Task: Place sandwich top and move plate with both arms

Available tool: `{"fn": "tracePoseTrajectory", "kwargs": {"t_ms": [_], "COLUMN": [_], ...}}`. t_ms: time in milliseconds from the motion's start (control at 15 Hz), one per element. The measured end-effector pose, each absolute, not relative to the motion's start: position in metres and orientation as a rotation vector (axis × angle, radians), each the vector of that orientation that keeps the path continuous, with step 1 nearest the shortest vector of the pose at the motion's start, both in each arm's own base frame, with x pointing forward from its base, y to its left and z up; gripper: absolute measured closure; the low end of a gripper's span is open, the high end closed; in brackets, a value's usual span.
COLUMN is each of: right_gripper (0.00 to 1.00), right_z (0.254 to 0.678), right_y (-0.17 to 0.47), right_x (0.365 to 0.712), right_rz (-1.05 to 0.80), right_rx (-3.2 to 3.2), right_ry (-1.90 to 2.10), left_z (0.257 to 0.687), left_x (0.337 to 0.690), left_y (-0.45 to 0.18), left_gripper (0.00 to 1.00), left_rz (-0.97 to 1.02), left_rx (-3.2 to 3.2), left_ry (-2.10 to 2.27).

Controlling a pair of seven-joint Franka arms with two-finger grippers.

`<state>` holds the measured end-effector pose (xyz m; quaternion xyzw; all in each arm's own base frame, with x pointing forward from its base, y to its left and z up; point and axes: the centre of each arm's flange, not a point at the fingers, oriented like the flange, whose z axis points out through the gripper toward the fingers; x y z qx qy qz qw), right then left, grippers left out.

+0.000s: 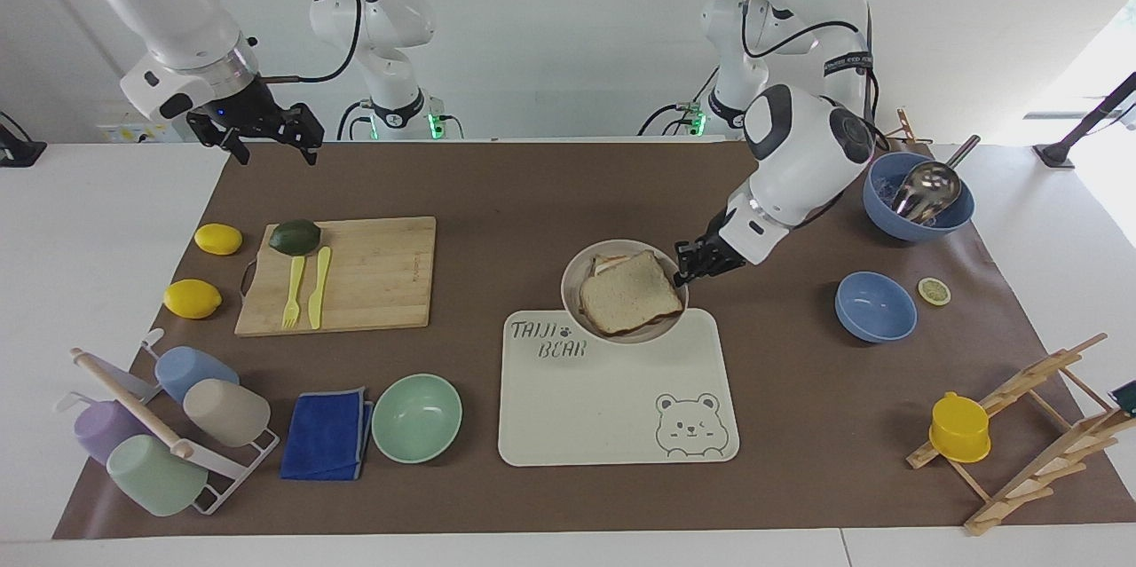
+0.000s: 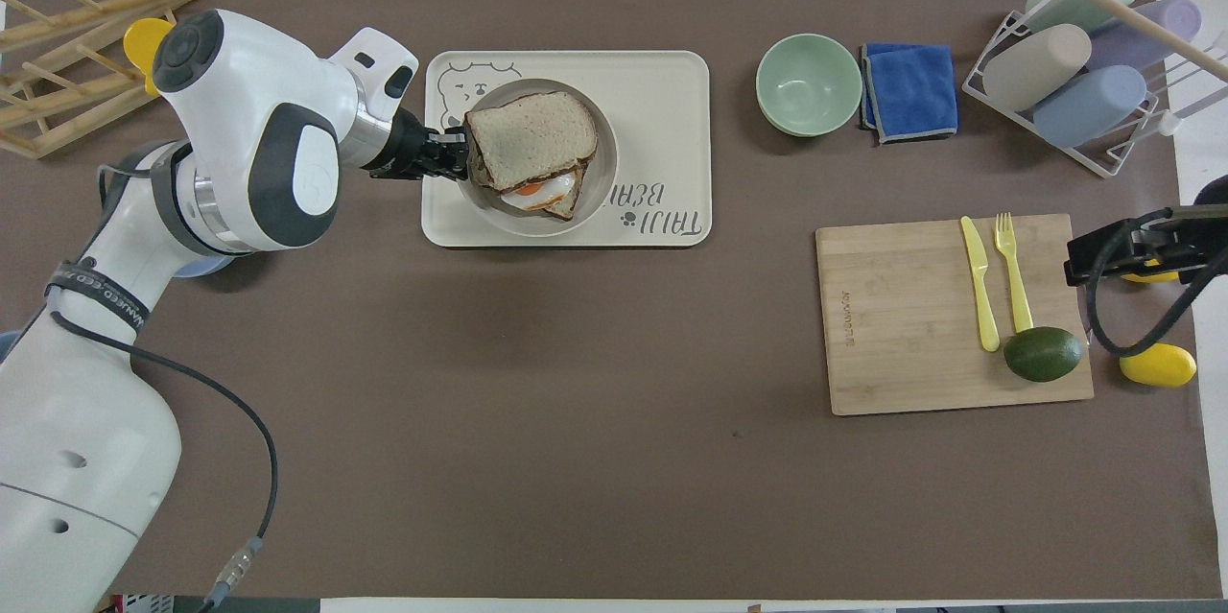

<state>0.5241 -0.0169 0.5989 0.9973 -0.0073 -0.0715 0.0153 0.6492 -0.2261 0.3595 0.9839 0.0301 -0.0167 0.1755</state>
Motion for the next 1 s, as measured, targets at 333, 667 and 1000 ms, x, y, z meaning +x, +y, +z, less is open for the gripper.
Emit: {"fn": "tracePoseTrajectory", "kwargs": {"t_ms": [333,667,1000], "right_gripper": [0.0,0.0,0.0], "right_z": [0.599,0.599,0.599], "right_y": [-0.017,-0.034,-0.081], "right_x": [0.524,0.523,0.518], "right_rz": [-0.223,-0.229,-0.233], "right_rx": [3.103,3.096,3.098], "right_ry": [-0.023,-0.071,-0.21], "left_z": [0.334,0.332,0.343], "left_x": [0.667,0.668,0.675], "left_y": [-0.225,-0.225,-0.206], "left_gripper": [0.96,0.82,0.26], "left_rz": [-0.003,0.011,0.036], "left_rx": [2.793,2.794,2.79], "left_ry": [0.025,0.017,0.051]}}
